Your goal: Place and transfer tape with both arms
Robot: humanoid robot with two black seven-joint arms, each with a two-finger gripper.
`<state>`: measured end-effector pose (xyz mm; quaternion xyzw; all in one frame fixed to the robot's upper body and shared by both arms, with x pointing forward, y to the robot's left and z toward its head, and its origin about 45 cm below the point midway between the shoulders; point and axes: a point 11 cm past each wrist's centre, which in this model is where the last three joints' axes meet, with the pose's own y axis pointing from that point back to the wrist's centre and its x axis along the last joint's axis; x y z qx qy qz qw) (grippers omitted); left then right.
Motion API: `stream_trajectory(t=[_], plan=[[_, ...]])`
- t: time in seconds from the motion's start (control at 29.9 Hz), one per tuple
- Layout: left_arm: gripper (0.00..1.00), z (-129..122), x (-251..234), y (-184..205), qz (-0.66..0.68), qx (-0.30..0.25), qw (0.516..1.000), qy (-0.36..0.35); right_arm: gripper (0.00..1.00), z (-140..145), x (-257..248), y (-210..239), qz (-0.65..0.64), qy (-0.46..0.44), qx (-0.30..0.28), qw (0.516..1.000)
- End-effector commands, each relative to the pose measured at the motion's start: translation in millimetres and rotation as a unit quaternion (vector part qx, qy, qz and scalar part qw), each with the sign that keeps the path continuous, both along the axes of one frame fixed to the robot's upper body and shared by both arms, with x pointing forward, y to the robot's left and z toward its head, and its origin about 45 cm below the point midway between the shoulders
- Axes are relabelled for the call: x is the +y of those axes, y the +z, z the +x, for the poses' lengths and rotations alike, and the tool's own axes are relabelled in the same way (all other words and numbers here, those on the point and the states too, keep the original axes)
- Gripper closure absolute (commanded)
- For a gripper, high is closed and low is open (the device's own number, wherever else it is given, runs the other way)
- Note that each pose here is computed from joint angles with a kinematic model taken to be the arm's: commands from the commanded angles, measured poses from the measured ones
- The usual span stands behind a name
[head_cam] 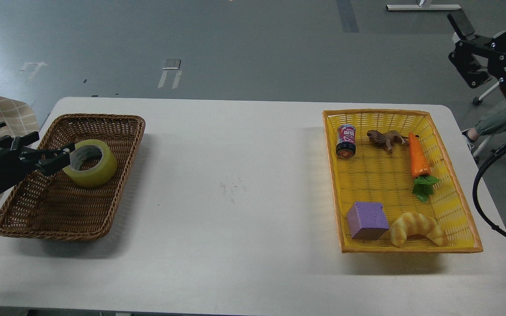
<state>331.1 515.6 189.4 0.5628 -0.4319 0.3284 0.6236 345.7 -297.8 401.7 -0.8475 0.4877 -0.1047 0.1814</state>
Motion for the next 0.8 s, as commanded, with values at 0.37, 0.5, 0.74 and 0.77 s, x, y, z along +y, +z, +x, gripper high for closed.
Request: stream_trajectory(t=[0.37,0.5,0.74,0.77], plan=[[0.02,81,-169,2,-0.459,-0.076,0.883,0.068,0.0,2,6,-2,0.02,0.001,0.0,1.0],[0.02,94,-203,11,-0.522,-0.085,0.847,0.06,0.0,3,10,-5,0.03,0.004,0.003,1.0],[0.02,130,-244,74,-0.696,-0.06,0.714,0.032,0.0,9,16,-18,0.007,-0.002,0.019,1.0],[0.02,131,-248,77,-0.7,-0.048,0.712,0.024,0.0,9,18,-19,0.006,-0.002,0.02,1.0]])
